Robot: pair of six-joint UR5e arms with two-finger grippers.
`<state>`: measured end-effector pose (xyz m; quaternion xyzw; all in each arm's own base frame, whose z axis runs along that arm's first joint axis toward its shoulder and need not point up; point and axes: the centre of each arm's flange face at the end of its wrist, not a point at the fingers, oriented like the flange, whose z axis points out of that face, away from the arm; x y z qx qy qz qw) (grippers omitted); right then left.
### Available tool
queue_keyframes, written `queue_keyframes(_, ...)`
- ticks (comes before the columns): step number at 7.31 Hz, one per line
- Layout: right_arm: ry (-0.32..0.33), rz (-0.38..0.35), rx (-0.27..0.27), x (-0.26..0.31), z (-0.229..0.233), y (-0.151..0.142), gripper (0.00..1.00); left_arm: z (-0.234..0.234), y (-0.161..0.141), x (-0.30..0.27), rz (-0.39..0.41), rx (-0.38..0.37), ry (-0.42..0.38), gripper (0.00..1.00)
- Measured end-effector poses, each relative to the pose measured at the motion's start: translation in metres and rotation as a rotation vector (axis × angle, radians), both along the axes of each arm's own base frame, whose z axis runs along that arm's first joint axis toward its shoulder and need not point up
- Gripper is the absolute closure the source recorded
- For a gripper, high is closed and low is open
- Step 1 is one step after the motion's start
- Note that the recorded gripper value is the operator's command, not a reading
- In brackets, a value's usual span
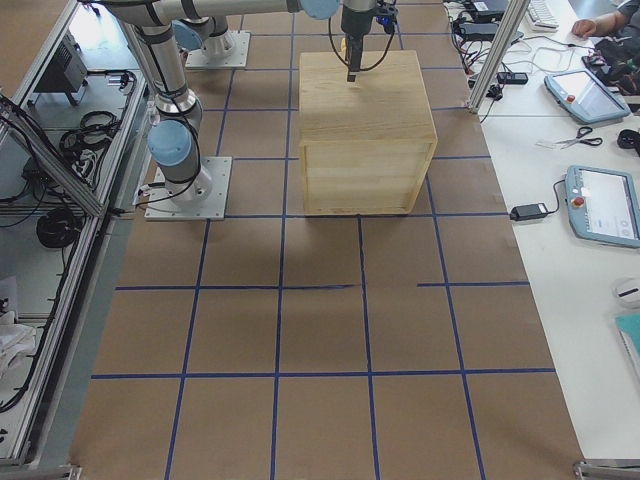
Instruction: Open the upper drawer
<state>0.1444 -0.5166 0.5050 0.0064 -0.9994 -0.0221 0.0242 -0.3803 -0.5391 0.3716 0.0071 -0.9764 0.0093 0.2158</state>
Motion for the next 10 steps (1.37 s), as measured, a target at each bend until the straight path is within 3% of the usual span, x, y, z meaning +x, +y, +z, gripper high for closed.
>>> queue_keyframes(6, 0.0, 0.001, 0.0, 0.0, 0.0, 0.0, 0.0, -0.001, -0.005, 0.018, -0.006, -0.044, -0.082, 0.0)
queue_keyframes(10, 0.0, 0.001, 0.0, 0.0, 0.0, 0.0, 0.0, 0.009, -0.024, 0.06, 0.058, -0.05, -0.09, 0.0)
